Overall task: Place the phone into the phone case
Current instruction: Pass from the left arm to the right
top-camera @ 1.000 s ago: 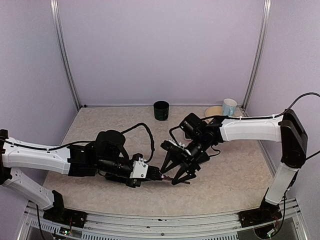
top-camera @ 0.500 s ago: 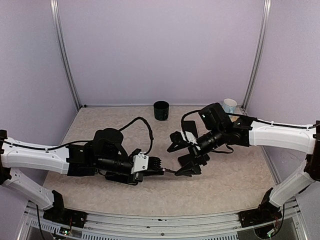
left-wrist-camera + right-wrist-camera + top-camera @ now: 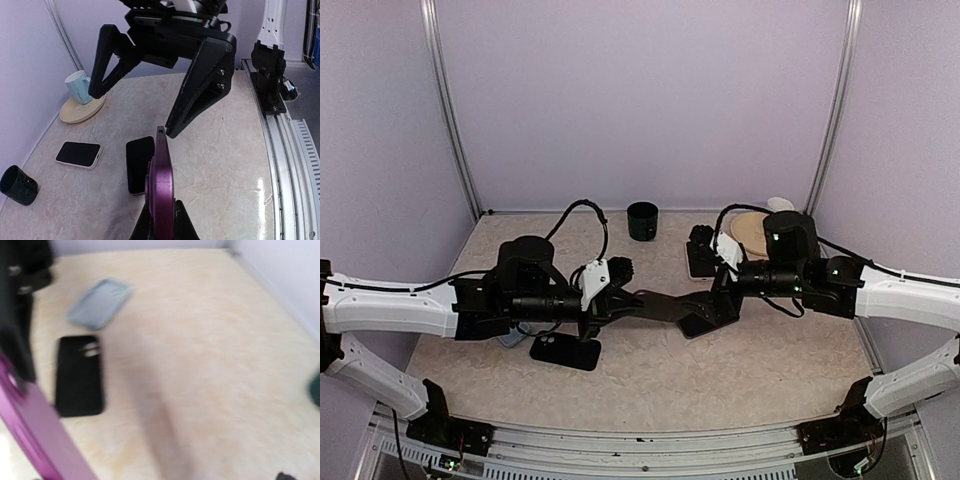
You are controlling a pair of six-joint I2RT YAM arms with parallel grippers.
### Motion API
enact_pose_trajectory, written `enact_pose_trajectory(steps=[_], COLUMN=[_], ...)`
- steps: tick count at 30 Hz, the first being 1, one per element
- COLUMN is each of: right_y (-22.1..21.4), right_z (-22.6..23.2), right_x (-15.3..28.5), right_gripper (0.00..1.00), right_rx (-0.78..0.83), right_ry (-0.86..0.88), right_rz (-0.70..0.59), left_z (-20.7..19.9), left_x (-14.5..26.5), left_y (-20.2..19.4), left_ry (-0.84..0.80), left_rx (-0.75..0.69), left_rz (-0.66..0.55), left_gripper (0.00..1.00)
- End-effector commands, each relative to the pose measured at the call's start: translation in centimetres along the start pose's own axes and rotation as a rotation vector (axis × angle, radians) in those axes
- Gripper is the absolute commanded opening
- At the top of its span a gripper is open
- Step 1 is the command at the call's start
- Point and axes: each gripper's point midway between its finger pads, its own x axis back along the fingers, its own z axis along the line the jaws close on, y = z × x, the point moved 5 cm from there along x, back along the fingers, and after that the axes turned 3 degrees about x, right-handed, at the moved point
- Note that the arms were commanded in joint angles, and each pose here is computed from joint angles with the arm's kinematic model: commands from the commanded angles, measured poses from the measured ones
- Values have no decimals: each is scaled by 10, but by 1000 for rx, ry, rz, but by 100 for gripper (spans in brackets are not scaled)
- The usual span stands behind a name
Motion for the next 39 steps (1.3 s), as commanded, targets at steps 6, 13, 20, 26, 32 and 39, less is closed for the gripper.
enact_pose_trajectory(steps=[6,13,20,26,32,39], right_y=[26,34,48,52,61,63], right_z=[-23,-15,-10,-8,3,8], right_x=[20,17,15,-1,2,-2], right_gripper=[100,100,100,100,100,97], right_rx=[-147,-277,-368,-476,-523,-559], right_ry=[-184,-25,111,210,346,438], right_rz=[-163,-215,-266,-239,-300,-304], left_z=[39,48,52,55,61,67], left_x=[29,38,41,38,29,24], left_y=[47,51,55,51,41,32], left_ry=[115,91,23,-35,-55,-58], left_rx=[267,385,533,661,781,853], left_rz=[-355,-422,-475,-514,-508,-514], left_gripper=[0,0,0,0,0,0])
